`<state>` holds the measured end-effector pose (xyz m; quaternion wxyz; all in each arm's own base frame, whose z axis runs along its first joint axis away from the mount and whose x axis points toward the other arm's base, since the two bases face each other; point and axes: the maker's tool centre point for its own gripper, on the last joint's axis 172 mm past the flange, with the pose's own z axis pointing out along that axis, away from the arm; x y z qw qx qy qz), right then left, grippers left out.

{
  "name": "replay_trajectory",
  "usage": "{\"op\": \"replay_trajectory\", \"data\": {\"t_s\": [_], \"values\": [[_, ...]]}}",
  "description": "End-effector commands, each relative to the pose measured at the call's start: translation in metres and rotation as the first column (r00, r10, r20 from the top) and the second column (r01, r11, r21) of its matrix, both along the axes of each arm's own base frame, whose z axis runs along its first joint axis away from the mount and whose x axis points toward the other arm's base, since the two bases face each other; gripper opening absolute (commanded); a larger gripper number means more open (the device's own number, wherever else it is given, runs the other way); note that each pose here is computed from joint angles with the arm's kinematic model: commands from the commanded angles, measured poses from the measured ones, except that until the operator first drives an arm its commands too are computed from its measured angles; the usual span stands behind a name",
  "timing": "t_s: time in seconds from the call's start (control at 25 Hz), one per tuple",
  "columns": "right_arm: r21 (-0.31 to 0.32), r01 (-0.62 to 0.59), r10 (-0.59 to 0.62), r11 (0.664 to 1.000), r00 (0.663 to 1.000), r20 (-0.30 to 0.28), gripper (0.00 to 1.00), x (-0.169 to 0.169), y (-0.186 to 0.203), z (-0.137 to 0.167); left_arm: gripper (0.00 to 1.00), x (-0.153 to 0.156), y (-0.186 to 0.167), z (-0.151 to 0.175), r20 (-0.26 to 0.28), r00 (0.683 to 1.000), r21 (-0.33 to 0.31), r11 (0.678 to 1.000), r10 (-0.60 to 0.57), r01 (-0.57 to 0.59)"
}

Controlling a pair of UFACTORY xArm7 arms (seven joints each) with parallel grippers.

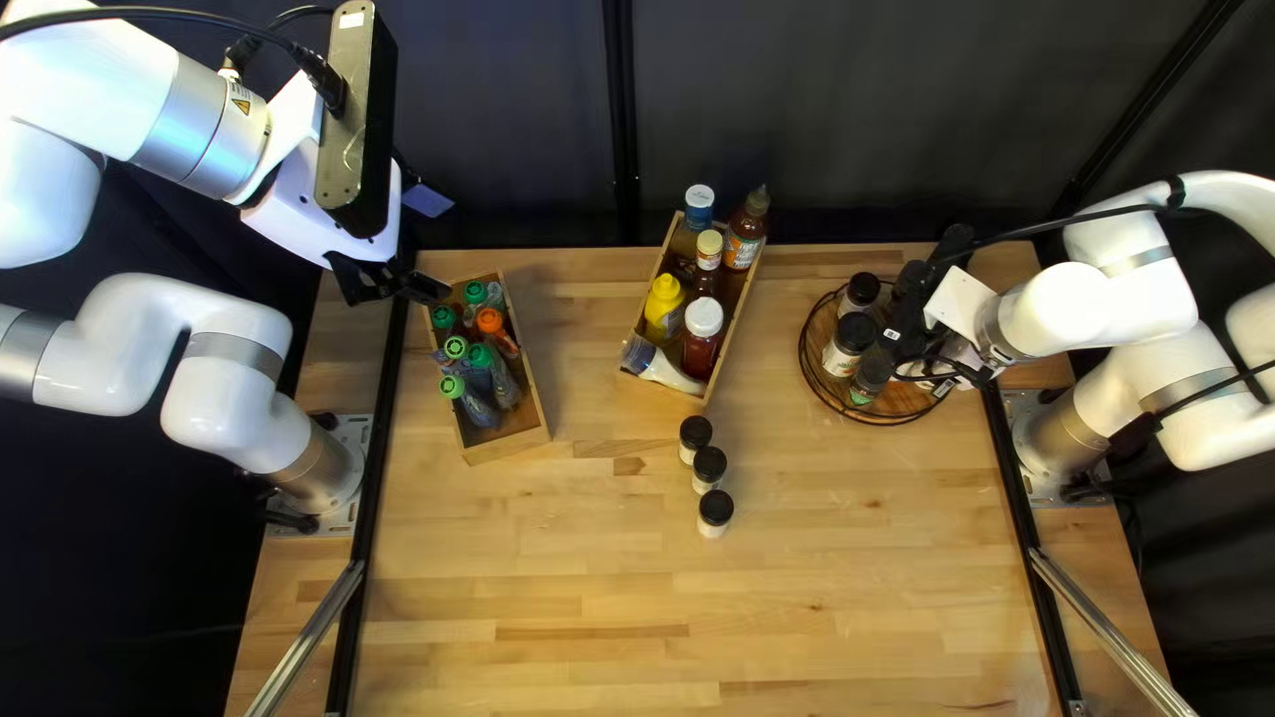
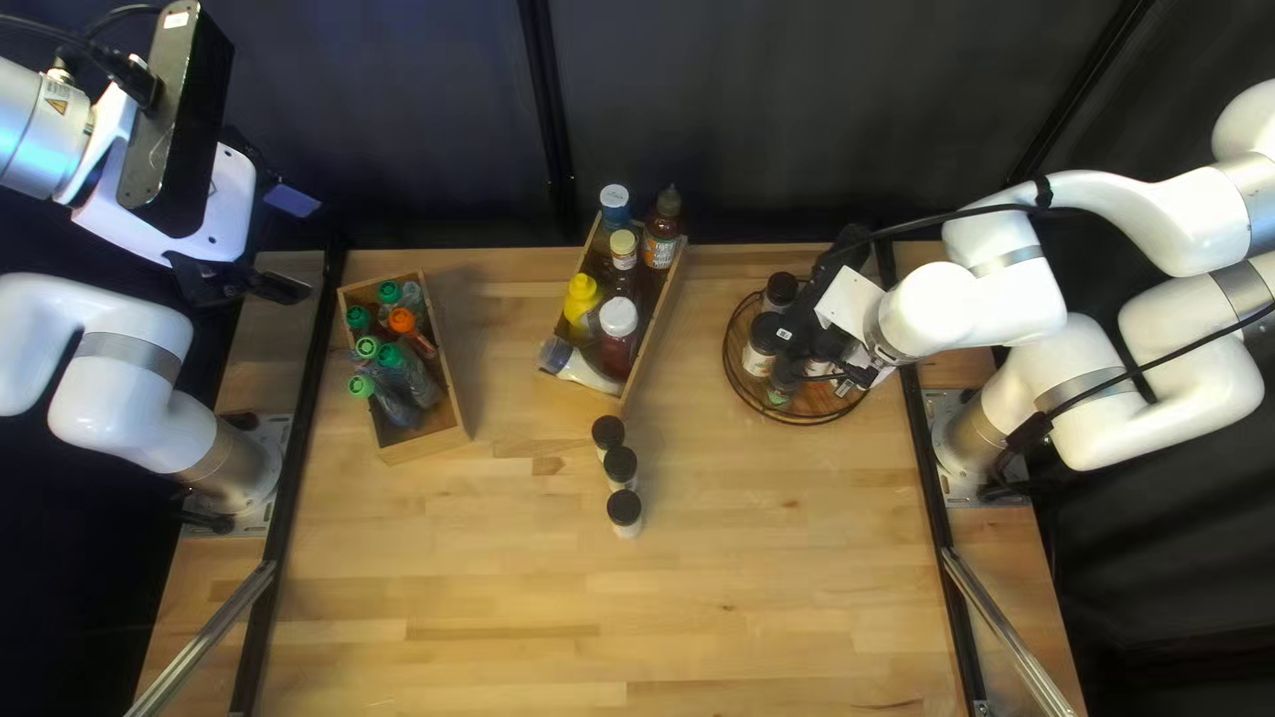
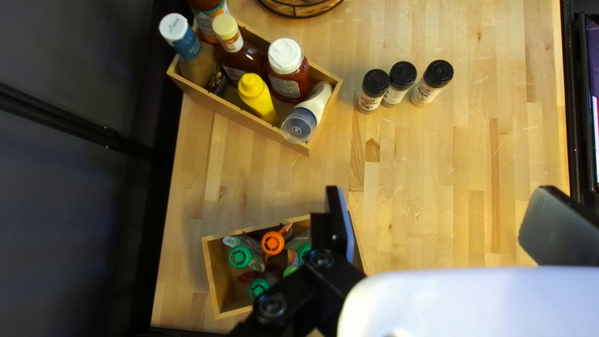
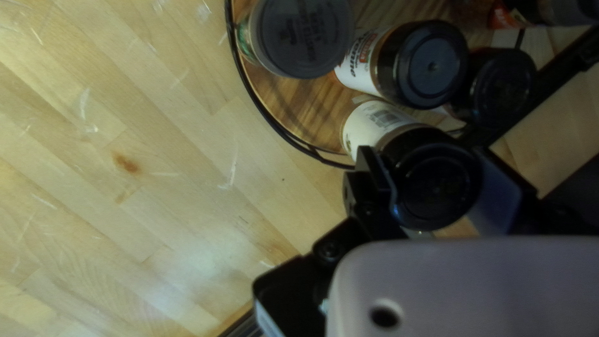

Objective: Separate condiments, baby food and spices and place it in 3 different racks/containers

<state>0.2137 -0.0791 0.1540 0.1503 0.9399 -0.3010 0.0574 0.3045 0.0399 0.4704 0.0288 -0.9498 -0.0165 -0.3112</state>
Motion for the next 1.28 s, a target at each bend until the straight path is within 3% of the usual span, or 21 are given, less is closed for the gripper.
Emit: {"op": "replay_trajectory", "data": {"t_s": [0.04,0.24,0.88,0.92,0.96,1.04,1.08,1.12,1.16,1.28], "values": [[-0.006,-0.007,0.007,1.0,1.0,0.01,0.0,0.004,-0.003,-0.004,1.0,0.0,0.0,0.0,0.0,1.0,0.0,1.0,0.0,0.0],[-0.002,-0.02,0.02,1.0,1.0,0.021,0.0,0.006,0.0,-0.002,1.0,0.0,0.0,0.0,0.0,1.0,0.0,1.0,0.0,0.0],[0.092,-0.038,0.036,0.995,0.999,0.028,0.02,0.017,0.006,-0.027,1.0,0.0,0.0,0.0,0.0,1.0,0.0,1.0,0.0,0.0],[0.096,-0.038,0.036,0.995,0.999,0.029,0.23,0.017,0.007,-0.029,1.0,0.0,0.0,0.0,0.0,1.0,0.0,1.0,0.0,0.0],[0.098,-0.038,0.035,0.994,0.999,0.03,0.38,0.018,0.007,-0.03,1.0,0.0,0.0,0.0,0.0,1.0,0.0,1.0,0.0,0.0],[0.103,-0.038,0.035,0.994,0.999,0.032,0.49,0.019,0.008,-0.032,1.0,0.0,0.0,0.0,0.0,1.0,0.0,1.0,0.0,0.0],[0.106,-0.039,0.035,0.994,0.999,0.034,0.67,0.019,0.009,-0.033,1.0,0.0,0.0,0.0,0.0,1.0,0.0,1.0,0.0,0.0],[0.11,-0.039,0.035,0.993,0.999,0.035,0.77,0.02,0.01,-0.033,1.0,0.0,0.0,0.0,0.0,1.0,0.0,1.0,0.0,0.0],[0.111,-0.039,0.036,0.993,0.999,0.036,0.84,0.02,0.011,-0.033,1.0,0.0,0.0,0.0,0.0,1.0,0.0,1.0,0.0,0.0],[0.11,-0.041,0.037,0.993,0.999,0.041,0.92,0.02,0.014,-0.028,1.0,0.0,0.0,0.0,0.0,1.0,0.0,1.0,0.0,0.0]]}}
